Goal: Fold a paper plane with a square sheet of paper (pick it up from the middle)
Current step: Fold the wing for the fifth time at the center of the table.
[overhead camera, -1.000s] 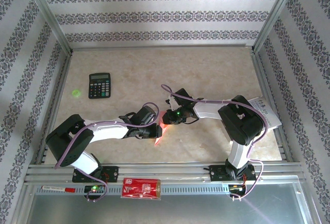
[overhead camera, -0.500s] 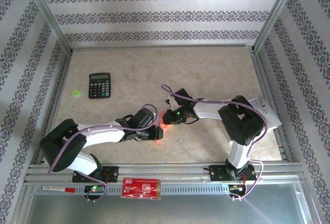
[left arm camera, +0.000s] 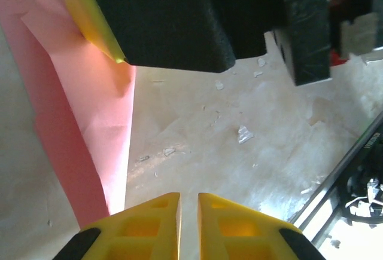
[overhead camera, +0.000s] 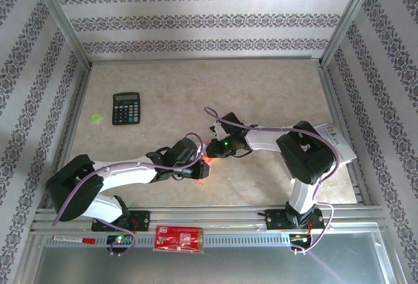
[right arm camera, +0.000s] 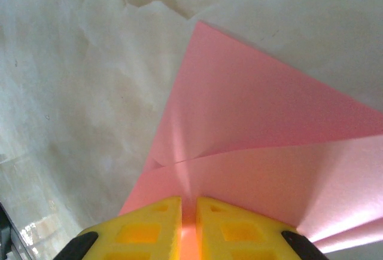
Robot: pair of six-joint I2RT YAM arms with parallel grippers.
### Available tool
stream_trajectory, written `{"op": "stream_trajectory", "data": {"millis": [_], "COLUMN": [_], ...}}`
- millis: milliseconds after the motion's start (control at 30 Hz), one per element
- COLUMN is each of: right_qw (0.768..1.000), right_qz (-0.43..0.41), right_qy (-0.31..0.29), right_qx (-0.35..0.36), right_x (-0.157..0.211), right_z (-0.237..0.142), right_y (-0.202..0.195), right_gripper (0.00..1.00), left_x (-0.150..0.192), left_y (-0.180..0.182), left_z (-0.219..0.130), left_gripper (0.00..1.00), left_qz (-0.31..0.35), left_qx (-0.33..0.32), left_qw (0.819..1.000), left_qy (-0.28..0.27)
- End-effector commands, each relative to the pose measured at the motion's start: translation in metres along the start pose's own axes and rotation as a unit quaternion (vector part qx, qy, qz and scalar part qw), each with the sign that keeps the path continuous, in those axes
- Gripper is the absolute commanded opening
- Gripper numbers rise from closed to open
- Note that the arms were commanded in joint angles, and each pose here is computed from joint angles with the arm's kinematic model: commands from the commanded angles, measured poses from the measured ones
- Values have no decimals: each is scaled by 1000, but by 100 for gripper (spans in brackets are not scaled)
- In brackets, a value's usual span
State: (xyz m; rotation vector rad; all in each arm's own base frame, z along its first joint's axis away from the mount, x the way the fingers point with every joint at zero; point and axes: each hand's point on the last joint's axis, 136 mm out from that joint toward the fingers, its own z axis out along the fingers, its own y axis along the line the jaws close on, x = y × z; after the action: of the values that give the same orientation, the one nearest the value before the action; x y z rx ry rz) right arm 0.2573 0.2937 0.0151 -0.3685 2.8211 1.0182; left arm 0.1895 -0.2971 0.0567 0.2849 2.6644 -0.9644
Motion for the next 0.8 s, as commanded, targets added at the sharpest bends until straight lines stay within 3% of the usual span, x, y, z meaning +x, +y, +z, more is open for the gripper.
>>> {"op": "stream_trajectory", "data": {"millis": [0, 767], "right_qw": [999, 999], "right_qz": [26, 26], "right_qy": [21, 20], "right_qx": [35, 35], "right_x": [17, 17], "right_z": [3, 3], "right_y": [-24, -24], "right_gripper": [17, 17], "left_x": [-9, -11], "left_y": [-6, 31], "left_z": [3, 8], "left_gripper": [14, 11], "left_qz": [27, 3], "left_qx": [-2, -47], "left_qw": [1000, 999], "left_qy": [-8, -5]}}
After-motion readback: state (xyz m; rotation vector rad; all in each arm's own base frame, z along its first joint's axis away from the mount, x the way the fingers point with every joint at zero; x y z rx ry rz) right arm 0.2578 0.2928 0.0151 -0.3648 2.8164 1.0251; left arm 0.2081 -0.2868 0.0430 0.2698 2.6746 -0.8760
